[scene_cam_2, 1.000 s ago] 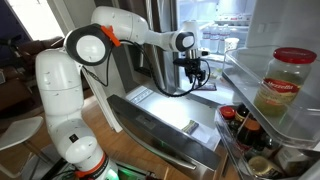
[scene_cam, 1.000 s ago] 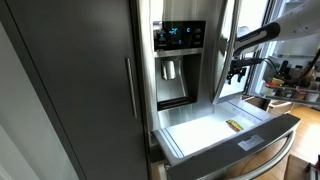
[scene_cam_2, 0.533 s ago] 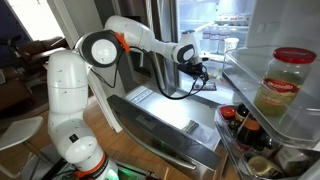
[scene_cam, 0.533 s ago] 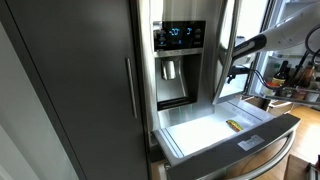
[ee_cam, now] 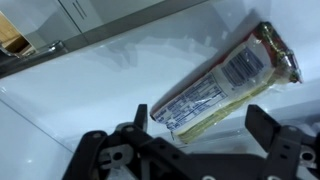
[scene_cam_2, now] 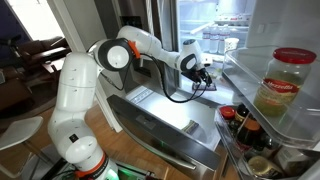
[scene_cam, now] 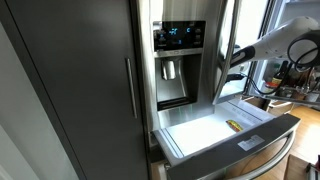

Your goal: Remove the sachets on the fridge bottom shelf and move them in the open fridge drawer

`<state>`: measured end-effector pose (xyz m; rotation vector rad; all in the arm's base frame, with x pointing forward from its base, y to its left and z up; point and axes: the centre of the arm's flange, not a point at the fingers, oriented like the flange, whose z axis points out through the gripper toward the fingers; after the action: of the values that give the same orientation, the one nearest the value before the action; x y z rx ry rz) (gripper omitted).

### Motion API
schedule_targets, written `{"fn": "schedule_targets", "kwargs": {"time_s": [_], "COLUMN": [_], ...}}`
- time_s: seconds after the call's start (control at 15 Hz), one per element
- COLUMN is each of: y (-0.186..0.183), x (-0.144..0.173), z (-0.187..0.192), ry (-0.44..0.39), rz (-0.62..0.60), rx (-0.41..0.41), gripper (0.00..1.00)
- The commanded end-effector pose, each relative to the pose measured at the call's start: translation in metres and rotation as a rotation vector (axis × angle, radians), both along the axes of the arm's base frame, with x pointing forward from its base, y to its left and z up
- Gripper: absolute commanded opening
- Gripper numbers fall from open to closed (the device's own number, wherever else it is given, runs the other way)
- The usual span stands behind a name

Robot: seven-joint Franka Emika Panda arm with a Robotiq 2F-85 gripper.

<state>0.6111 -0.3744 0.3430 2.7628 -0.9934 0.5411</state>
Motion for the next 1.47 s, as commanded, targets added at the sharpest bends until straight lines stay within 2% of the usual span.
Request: {"fn": "schedule_targets", "kwargs": {"time_s": [0.0, 0.33, 0.8, 1.07, 1.27, 1.33, 1.4], "y": [-0.007, -0.011, -0.019, -0.022, -0.025, -0.027, -0.028], "x": [0.017, 0.027, 0.030, 0.023, 0.007, 0.001, -0.009], "z": [-0.013, -0.025, -0.049, -0.047, -0.035, -0.032, -0.030], "ry": [-0.053, -0.102, -0.046, -0.002, 0.082, 0.117, 0.170], "rz": [-0.018, -0.058, -0.084, -0.083, -0.109, -0.116, -0.119], "rx": [0.031, 0.070, 0.084, 0.061, 0.077, 0.083, 0.098], "gripper": [1.00, 1.00, 0.99, 0.77, 0.59, 0.55, 0.58]}}
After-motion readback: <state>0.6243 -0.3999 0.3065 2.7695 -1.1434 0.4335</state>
